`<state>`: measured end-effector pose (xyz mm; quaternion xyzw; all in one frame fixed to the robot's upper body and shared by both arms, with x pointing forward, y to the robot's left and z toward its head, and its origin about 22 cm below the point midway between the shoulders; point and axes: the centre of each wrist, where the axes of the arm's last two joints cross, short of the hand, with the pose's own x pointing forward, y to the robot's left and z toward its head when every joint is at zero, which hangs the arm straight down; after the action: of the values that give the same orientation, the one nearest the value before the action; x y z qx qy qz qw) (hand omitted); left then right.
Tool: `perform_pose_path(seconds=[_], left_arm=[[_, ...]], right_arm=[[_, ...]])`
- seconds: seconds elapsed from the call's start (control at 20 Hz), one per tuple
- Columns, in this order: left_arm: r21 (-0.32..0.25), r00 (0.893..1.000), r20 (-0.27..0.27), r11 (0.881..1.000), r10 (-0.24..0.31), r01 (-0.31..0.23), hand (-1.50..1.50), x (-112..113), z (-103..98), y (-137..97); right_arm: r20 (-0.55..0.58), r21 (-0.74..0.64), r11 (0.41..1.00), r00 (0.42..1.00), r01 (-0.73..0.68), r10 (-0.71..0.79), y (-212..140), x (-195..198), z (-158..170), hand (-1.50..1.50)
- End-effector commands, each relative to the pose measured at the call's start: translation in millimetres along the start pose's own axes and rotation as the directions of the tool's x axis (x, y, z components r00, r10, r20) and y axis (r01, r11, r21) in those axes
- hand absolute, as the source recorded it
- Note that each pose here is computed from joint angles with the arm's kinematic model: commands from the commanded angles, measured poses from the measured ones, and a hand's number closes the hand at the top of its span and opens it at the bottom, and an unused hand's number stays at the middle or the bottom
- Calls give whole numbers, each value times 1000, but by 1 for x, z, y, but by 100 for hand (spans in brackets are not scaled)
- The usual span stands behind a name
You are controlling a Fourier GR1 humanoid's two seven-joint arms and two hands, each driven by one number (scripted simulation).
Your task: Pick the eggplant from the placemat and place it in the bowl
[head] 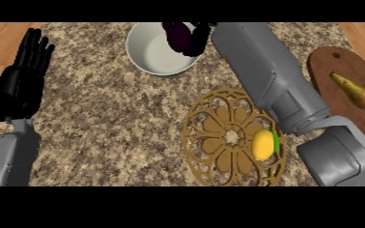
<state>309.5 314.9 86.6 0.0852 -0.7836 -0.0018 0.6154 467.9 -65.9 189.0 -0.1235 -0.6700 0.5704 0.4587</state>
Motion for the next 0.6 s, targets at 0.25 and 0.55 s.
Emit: perform_pose_path(seconds=[0.25,0.55], left_arm=[[-30,1000,14,1000,8,-8,0,-3,3,-21],[-36,1000,29,999,2,-1,0,8,-2,-15]], right_arm=[[-197,-17,989,969,146,-147,56,-17,-1,-150],[-81,-119,908,908,401,-412,74,-32,7,-150]])
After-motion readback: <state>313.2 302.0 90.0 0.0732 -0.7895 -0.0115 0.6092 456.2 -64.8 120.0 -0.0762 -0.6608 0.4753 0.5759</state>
